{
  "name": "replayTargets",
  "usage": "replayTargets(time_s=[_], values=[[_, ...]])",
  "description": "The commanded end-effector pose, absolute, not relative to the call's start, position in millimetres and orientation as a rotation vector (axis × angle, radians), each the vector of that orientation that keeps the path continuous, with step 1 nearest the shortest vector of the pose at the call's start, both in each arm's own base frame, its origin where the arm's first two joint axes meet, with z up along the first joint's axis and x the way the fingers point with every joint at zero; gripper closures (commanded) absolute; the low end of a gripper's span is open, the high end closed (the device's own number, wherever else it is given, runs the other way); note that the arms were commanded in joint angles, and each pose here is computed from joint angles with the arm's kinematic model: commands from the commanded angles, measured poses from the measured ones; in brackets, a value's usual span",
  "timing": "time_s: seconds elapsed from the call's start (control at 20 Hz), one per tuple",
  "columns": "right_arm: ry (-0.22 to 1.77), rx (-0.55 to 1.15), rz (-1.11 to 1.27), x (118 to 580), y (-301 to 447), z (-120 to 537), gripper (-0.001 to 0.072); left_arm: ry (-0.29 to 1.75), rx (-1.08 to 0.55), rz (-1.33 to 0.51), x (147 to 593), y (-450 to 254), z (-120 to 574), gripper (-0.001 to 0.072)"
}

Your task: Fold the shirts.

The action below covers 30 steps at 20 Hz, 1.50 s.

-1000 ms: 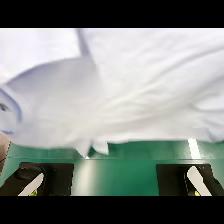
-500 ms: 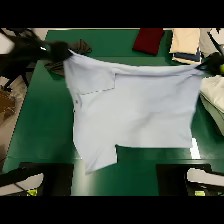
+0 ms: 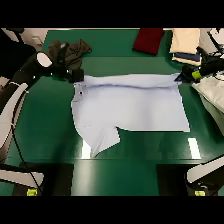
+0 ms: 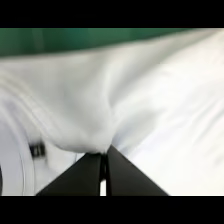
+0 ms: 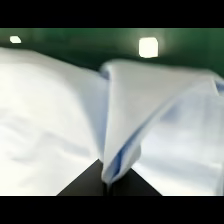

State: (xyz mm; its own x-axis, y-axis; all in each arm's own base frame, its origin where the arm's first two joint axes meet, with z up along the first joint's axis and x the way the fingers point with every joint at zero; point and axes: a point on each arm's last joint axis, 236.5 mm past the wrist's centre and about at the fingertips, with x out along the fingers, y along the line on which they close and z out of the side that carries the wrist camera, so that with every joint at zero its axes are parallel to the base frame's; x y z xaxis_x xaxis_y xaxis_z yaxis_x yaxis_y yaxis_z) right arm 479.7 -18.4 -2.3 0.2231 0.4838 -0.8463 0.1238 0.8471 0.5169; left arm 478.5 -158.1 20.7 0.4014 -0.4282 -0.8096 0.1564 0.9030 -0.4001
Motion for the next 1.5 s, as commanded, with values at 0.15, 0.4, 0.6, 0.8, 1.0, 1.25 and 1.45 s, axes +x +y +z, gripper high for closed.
replayTargets(time_s=[0.15,0.4,0.6,0.8,1.0,1.25,1.45], values=[[1.585,0.624,0.155,416.5,-38.6,-71.5,0.0686,1.537,-0.28,-0.352,370.9,-147.7,-70.6,0.0683],[1.433,0.735,0.247,426.3,-41.5,-23.3,0.0186,1.528,-0.284,-0.39,365.1,-152.7,-51.5,0.0043],[1.366,0.754,0.127,381.8,-86.7,4.1,0.019,1.485,-0.165,-0.334,345.0,-124.4,-8.3,0.0044],[1.419,0.912,0.079,299.4,-97.7,-32.8,0.0202,1.559,-0.188,-0.307,268.2,-113.4,-20.4,0.012],[1.347,1.069,0.025,274.7,-105.4,-42.8,0.0202,1.63,-0.394,-0.387,195.7,-143.6,-37.2,0.0102],[1.328,1.048,0.041,277.8,-99.3,-32.3,0.0203,1.603,-0.672,-0.408,172.8,-176.7,-65.2,0.0103],[1.348,1.005,0.076,281.5,-87.2,-30.6,0.0203,1.528,-0.719,-0.365,182.2,-175.4,-82.4,0.0102]])
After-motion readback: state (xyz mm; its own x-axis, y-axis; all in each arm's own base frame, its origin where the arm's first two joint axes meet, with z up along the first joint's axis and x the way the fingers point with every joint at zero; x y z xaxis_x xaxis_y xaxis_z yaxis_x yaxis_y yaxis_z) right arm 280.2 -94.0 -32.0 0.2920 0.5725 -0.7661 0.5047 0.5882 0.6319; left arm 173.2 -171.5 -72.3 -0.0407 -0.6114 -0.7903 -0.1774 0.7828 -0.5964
